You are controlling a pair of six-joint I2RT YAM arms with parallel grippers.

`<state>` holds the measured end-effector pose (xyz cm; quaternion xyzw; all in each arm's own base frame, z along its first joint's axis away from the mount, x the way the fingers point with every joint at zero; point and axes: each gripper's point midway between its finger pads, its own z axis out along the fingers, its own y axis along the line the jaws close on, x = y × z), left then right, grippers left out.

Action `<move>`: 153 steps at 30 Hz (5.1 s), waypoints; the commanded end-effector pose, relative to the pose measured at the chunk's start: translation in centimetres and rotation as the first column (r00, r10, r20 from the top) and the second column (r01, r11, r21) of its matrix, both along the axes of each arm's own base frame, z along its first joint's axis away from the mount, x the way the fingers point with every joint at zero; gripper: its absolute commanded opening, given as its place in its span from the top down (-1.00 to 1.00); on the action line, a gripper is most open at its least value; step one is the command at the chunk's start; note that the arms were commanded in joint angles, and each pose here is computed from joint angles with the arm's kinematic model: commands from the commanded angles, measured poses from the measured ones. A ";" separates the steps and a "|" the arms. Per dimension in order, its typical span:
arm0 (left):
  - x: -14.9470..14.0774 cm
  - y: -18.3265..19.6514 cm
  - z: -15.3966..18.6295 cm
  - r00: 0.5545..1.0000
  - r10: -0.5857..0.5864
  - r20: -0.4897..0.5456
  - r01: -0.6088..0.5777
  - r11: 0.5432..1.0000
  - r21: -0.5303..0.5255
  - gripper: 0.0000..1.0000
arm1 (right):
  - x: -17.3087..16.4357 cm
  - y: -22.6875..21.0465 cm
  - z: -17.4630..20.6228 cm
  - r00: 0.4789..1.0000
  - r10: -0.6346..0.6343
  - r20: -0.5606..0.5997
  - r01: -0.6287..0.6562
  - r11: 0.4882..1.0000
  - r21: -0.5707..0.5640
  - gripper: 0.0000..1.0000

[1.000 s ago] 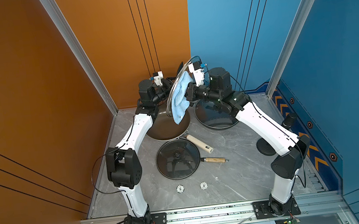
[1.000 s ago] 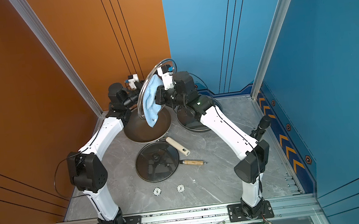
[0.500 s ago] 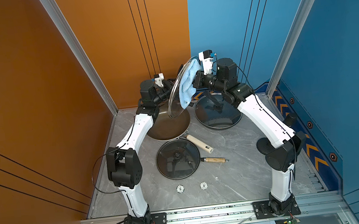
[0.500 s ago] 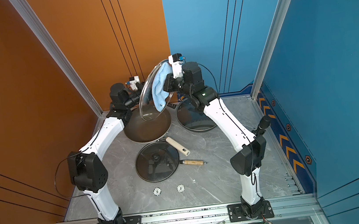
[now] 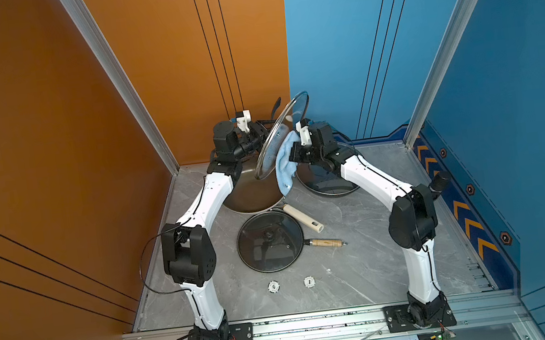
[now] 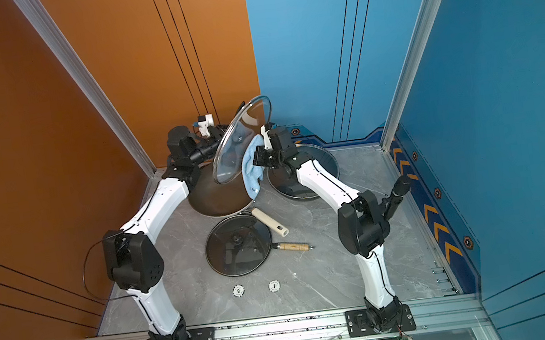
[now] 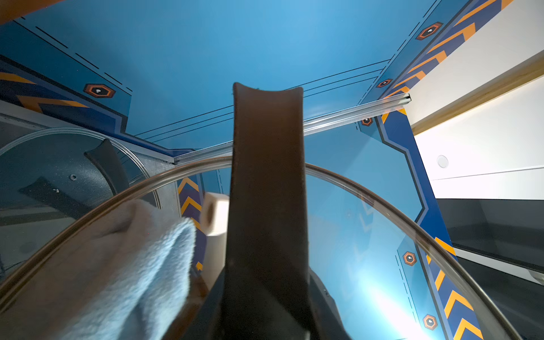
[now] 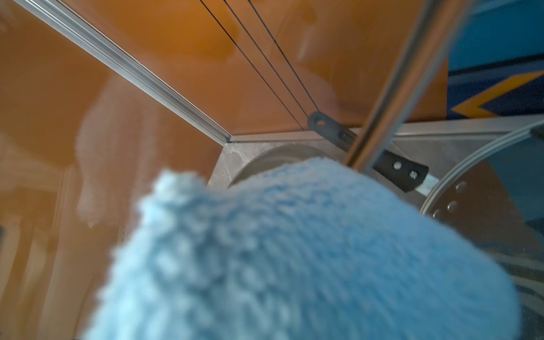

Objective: Wipe the pot lid with a cloth
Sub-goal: Wipe the pot lid.

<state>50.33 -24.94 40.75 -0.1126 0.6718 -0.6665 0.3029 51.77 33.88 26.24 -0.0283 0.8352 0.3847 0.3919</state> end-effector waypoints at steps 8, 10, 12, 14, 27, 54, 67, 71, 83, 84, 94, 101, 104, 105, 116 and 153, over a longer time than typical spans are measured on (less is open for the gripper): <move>-3.2 1.7 7.3 0.974 0.039 0.222 -0.025 0.997 -0.067 1.00 | -2.9 -0.4 10.1 0.992 -0.008 0.124 -0.010 0.989 0.145 1.00; -2.6 2.5 7.2 0.974 0.074 0.212 -0.059 0.995 -0.075 1.00 | -4.4 -0.5 13.6 0.979 0.001 0.205 -0.037 0.984 0.175 1.00; -2.3 2.8 7.5 0.971 0.094 0.221 -0.079 0.994 -0.078 1.00 | -5.5 -0.5 16.2 0.964 -0.005 0.266 -0.053 0.976 0.213 1.00; -2.2 2.8 7.8 0.969 0.100 0.228 -0.084 0.993 -0.080 1.00 | -6.3 0.3 17.8 0.958 0.015 0.286 -0.097 0.956 0.276 1.00; -2.0 3.6 9.2 0.961 0.143 0.238 -0.120 0.987 -0.107 1.00 | -10.7 8.5 14.1 0.928 0.284 0.240 -0.341 0.909 0.241 1.00; -4.2 5.1 9.8 0.960 0.144 0.241 -0.100 0.977 -0.188 1.00 | 0.1 2.6 2.4 0.999 0.016 0.036 -0.018 0.998 0.055 1.00; -2.3 4.9 7.4 0.972 0.135 0.192 -0.118 0.989 -0.093 1.00 | -6.2 1.8 17.4 0.933 0.112 0.343 -0.203 0.949 0.241 1.00; -2.3 4.3 7.6 0.974 0.114 0.197 -0.097 0.991 -0.093 1.00 | -8.1 3.8 21.0 0.898 0.162 0.410 -0.291 0.916 0.275 1.00; -5.1 2.8 8.5 0.964 0.033 0.264 -0.037 0.999 0.011 1.00 | -4.2 0.1 23.0 0.898 0.064 0.435 -0.216 0.926 0.311 1.00; -5.3 2.9 8.5 0.963 0.032 0.266 -0.037 0.999 0.014 1.00 | -3.4 -0.6 22.6 0.904 0.044 0.426 -0.192 0.931 0.311 1.00; -8.0 2.3 11.3 0.937 -0.014 0.348 0.007 1.000 0.023 1.00 | 1.9 -2.2 14.0 0.968 -0.015 0.251 -0.052 0.966 0.255 1.00; -8.9 2.2 11.9 0.926 -0.006 0.376 -0.003 1.000 0.025 1.00 | 1.3 -0.5 9.3 0.989 0.028 0.144 -0.062 0.970 0.237 1.00; -8.8 2.5 11.8 0.928 0.012 0.373 -0.022 1.000 0.022 1.00 | 0.9 -0.1 6.5 0.995 0.047 0.089 -0.065 0.975 0.212 1.00; -8.8 2.6 11.6 0.929 0.018 0.370 -0.029 0.999 0.023 1.00 | 0.8 -0.2 5.6 0.997 0.044 0.070 -0.057 0.977 0.204 1.00; -9.9 2.3 8.4 0.895 0.099 0.435 -0.268 0.898 0.347 1.00 | -3.0 -10.5 8.5 0.992 -0.106 0.072 0.100 0.992 0.077 1.00; -10.3 0.2 8.1 0.410 0.131 0.903 -0.892 0.265 0.367 1.00 | -16.1 -2.3 9.1 0.957 0.235 -0.169 -0.241 0.970 -0.016 1.00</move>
